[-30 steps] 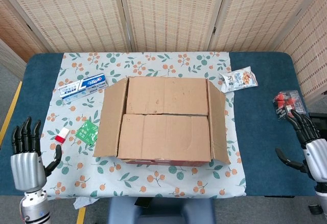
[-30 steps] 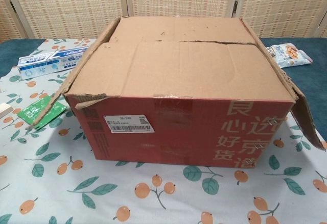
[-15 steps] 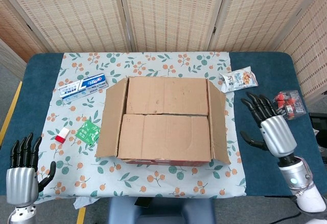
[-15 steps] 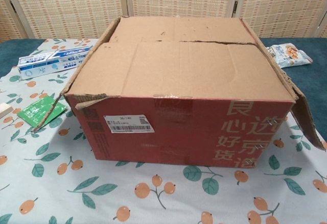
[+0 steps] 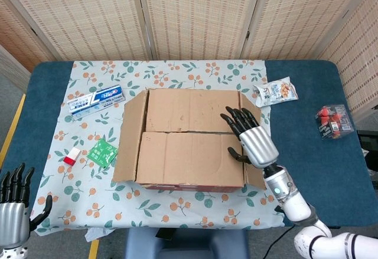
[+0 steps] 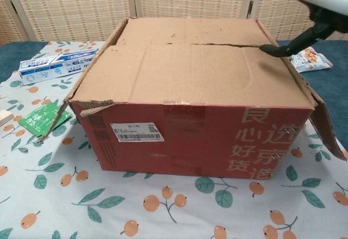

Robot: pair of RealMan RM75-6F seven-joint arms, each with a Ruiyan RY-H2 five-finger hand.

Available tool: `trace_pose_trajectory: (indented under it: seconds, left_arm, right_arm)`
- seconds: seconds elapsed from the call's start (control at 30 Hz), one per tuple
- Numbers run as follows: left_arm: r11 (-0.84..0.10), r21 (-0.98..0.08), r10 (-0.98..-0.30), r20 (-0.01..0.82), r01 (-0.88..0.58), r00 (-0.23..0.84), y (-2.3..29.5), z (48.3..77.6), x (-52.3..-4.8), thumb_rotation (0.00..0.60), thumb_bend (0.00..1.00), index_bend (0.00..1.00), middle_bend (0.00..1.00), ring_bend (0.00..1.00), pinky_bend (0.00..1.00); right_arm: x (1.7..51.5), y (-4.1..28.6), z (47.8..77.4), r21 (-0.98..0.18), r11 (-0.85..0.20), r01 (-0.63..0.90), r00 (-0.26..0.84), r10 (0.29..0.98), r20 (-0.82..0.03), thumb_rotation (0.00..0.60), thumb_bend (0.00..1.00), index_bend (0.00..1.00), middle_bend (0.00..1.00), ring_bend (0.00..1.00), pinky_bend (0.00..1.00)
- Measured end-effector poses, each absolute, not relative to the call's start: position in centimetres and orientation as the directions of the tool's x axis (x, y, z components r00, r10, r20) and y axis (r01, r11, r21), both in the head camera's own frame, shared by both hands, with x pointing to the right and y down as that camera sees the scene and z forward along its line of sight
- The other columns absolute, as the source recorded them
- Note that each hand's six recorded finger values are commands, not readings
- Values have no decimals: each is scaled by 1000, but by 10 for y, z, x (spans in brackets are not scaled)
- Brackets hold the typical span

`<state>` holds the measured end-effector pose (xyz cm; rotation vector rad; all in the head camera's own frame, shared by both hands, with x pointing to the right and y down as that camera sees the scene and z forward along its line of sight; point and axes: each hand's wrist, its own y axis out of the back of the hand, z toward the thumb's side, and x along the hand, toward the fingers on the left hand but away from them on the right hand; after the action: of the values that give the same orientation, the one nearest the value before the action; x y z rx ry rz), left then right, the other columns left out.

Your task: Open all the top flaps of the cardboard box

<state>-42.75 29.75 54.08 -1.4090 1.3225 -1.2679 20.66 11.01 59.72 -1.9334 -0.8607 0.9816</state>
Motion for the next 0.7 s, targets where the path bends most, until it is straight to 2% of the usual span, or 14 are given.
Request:
trace_pose_trajectory:
  seconds: [0.23,0.7]
  left_arm:
    - [-117,-976,-988,132,-181,-77,295,541,-444,600,448,0,0,0,0]
    - [-112,-976,-986,132,-185,-101,289,540,-456,600,448,0,0,0,0]
  right_arm:
    - [191,98,620,-865,-460,198,454,826,-335,600,383,0,0,0,0]
    - [184,71,646,-866,-471,168,407,833,-374,600,383,0,0,0,0]
